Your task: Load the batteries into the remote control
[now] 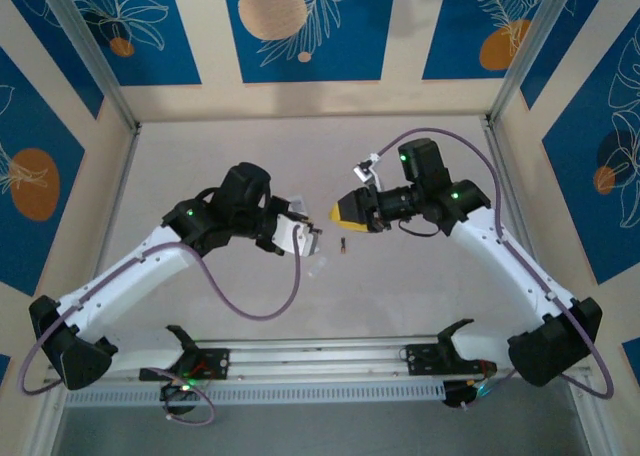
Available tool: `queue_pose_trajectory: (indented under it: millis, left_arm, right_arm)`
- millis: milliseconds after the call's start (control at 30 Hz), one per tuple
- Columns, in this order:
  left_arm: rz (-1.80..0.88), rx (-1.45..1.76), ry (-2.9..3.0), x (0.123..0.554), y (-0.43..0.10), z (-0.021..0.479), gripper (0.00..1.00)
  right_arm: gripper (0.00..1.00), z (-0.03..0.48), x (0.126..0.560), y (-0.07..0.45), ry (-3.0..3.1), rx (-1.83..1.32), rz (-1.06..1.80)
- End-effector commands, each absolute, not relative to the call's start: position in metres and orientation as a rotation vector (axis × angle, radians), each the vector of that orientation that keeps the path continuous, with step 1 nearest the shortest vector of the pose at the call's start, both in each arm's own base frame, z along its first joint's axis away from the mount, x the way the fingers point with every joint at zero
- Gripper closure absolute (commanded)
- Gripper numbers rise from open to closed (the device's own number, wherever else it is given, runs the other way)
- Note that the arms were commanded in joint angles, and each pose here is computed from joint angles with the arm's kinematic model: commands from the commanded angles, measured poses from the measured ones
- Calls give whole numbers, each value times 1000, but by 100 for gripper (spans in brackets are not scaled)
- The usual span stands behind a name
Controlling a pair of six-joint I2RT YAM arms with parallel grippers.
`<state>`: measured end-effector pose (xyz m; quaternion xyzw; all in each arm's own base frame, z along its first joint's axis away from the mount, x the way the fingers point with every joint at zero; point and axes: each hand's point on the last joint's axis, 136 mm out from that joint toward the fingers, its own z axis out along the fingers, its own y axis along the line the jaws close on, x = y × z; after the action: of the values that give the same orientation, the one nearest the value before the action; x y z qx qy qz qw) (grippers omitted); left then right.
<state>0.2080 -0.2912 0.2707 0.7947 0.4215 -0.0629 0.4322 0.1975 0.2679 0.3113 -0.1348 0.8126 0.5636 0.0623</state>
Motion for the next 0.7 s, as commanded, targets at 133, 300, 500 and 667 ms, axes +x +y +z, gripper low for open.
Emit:
queue_pose_trajectory:
  millis: [133,300,500,667]
  left_arm:
    - [-83,2012,873,205,-304,288,100]
    - [-49,1996,836,208,-305,298,100]
    - [-60,1977,805,204,-306,307,100]
    - [-79,1975,782,201,-308,312,100]
  right_arm:
    - [50,321,185,285,2483,-529,1769]
    - [49,312,184,289,2499,-557,1723]
    - [52,303,185,290,2498,-554,1706]
    - [67,302,183,292,2507,-561,1688]
